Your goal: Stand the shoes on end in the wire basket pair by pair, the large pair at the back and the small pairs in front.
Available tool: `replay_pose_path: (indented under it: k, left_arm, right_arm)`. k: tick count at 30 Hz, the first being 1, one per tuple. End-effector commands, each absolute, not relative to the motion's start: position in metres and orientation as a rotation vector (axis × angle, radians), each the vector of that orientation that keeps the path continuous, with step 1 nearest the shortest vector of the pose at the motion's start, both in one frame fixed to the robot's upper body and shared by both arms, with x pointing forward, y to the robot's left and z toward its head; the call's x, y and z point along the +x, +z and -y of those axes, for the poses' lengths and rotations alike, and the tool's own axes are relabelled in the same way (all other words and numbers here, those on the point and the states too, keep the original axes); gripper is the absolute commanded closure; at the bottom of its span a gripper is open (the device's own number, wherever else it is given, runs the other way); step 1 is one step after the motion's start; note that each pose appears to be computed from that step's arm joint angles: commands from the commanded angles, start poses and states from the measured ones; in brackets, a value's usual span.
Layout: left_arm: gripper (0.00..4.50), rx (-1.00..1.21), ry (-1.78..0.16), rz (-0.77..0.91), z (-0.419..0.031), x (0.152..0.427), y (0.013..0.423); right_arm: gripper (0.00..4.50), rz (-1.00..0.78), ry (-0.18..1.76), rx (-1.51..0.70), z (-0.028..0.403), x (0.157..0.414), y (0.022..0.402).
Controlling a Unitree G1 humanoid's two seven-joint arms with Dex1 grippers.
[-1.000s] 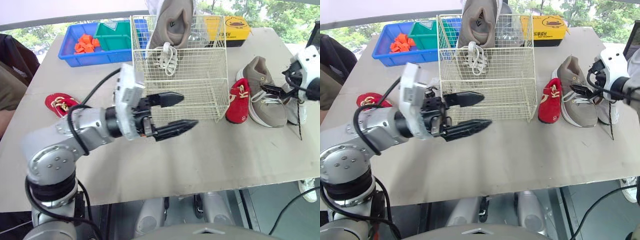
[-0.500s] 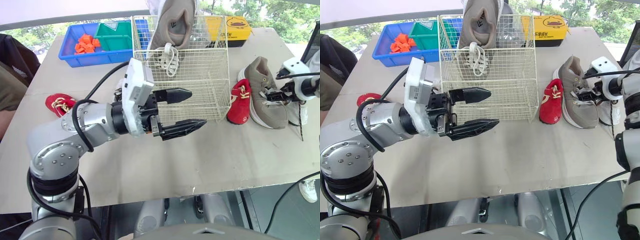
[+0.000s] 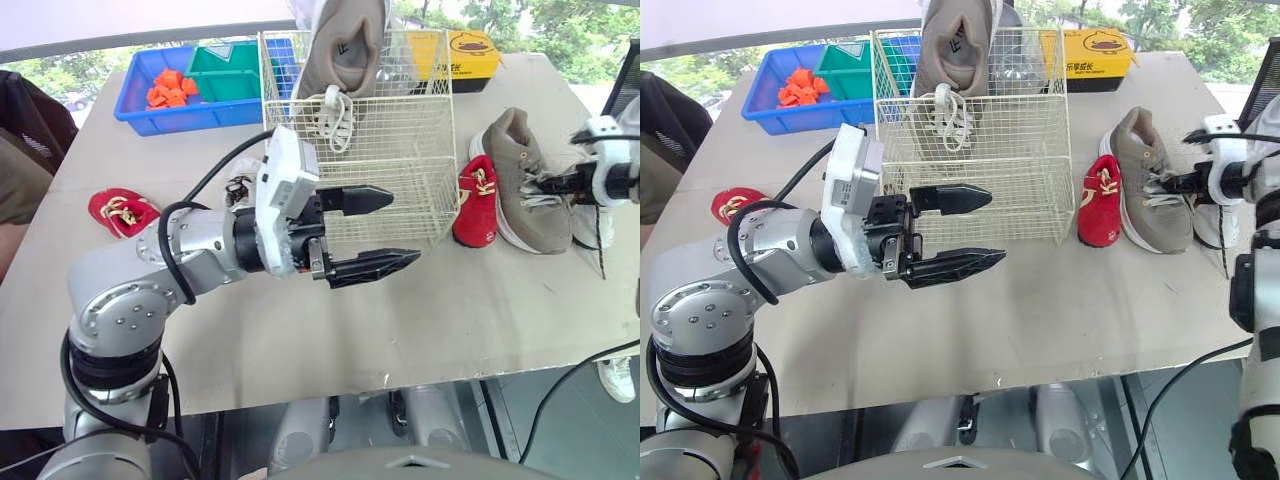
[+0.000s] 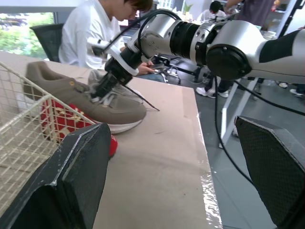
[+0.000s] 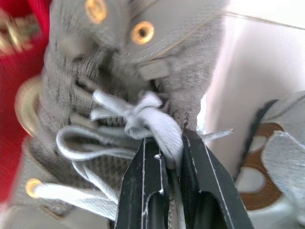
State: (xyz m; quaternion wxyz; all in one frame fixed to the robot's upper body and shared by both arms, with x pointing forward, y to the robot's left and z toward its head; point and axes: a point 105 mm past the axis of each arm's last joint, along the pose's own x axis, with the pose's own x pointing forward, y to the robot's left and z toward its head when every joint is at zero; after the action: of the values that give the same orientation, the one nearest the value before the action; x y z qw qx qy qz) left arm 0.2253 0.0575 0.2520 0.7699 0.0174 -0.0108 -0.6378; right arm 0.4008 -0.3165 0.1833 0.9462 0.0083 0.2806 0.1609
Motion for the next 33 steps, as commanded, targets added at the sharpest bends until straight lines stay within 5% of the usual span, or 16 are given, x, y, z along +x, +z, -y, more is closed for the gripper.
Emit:
replay_pose_path:
  k: [1,12,18,24,33]
  left_arm:
    - [0.0,0.027,-1.429,0.055,-0.056,0.224,0.26]
    - [0.0,-0.054,-1.396,0.091,-0.058,0.241,0.266]
    - [0.0,-0.048,-1.3,0.159,-0.065,0.248,0.273]
    - [0.0,-0.091,-1.16,0.293,-0.085,0.246,0.287]
    - [0.0,-0.075,-0.988,0.317,-0.104,0.235,0.276]
  right_arm:
    - [4.43,-0.239,0.355,0.056,0.322,0.391,0.257]
    - [4.43,0.419,0.424,0.08,0.246,0.324,0.375]
    - [4.43,0.611,0.443,0.105,0.182,0.348,0.413]
    - [4.43,0.76,0.461,0.08,0.112,0.376,0.409]
    - [4.43,0.896,0.38,0.082,0.087,0.397,0.409]
